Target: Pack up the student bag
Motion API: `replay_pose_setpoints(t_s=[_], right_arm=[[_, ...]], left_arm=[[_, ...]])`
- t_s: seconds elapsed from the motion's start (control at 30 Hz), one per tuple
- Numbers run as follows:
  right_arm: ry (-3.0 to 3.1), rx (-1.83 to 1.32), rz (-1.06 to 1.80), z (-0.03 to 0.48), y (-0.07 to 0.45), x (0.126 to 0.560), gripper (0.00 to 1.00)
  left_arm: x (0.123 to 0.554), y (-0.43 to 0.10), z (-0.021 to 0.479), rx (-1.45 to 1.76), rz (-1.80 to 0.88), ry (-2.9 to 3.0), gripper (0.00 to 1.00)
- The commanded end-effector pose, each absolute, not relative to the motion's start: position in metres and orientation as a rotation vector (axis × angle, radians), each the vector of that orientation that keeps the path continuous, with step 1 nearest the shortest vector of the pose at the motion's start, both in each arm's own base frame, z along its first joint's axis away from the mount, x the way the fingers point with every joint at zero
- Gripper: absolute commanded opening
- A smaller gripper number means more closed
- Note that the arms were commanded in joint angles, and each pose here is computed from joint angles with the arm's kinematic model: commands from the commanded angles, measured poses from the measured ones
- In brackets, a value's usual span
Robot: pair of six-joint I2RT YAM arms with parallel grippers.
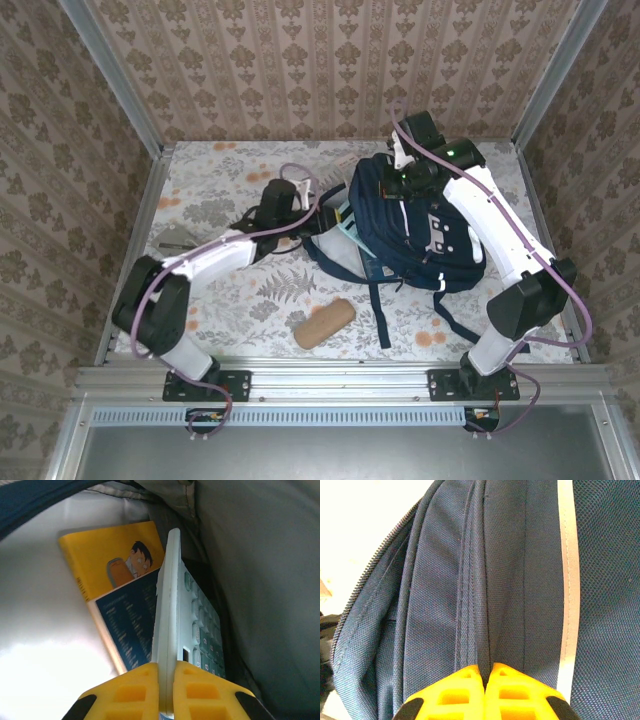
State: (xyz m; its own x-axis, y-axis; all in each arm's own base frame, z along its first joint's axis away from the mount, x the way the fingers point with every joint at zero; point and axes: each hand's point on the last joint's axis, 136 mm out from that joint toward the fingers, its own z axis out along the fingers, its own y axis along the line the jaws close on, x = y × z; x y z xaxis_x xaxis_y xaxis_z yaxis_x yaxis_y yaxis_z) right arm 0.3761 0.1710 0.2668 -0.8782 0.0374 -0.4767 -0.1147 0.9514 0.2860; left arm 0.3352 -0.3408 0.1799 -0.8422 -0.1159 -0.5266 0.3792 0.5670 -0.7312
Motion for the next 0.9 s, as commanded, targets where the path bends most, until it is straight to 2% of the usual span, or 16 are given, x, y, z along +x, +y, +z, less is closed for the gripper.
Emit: replay_pose_setpoints(t_s=[0.0,0.3,0.4,0.47,0.57,0.67,0.87], right_arm=[[2.418,-0.065,0.595,0.323,0.185,0.375,0.00],[2.435,-0.054,0.629,0.312,0.188,0.372,0.00],[2.440,-0.050,0.626,0.310,0.187,0.372,0.00],[2.442,-0.048,0.626,0.309,0.186,0.372,0.00],[2.444,-0.040,0.618,0.307,0.183,0.372,0.00],[2.452,-0.022,0.605,0.301,0.176,0.373,0.00],[2.458,0.008,0.605,0.290,0.168,0.375,0.00]], left_arm=[[0.346,-0.377,0.211,0.296,-1.327,2.143,0.10],[0.354,-0.439,0.190,0.380,-1.365,2.168,0.11],[0.347,-0.461,0.181,0.417,-1.373,2.190,0.15],[0.341,-0.472,0.172,0.427,-1.388,2.212,0.22],[0.341,-0.471,0.165,0.404,-1.398,2.231,0.41],[0.346,-0.452,0.170,0.373,-1.347,2.233,0.72],[0.351,-0.398,0.182,0.310,-1.221,2.262,0.99]])
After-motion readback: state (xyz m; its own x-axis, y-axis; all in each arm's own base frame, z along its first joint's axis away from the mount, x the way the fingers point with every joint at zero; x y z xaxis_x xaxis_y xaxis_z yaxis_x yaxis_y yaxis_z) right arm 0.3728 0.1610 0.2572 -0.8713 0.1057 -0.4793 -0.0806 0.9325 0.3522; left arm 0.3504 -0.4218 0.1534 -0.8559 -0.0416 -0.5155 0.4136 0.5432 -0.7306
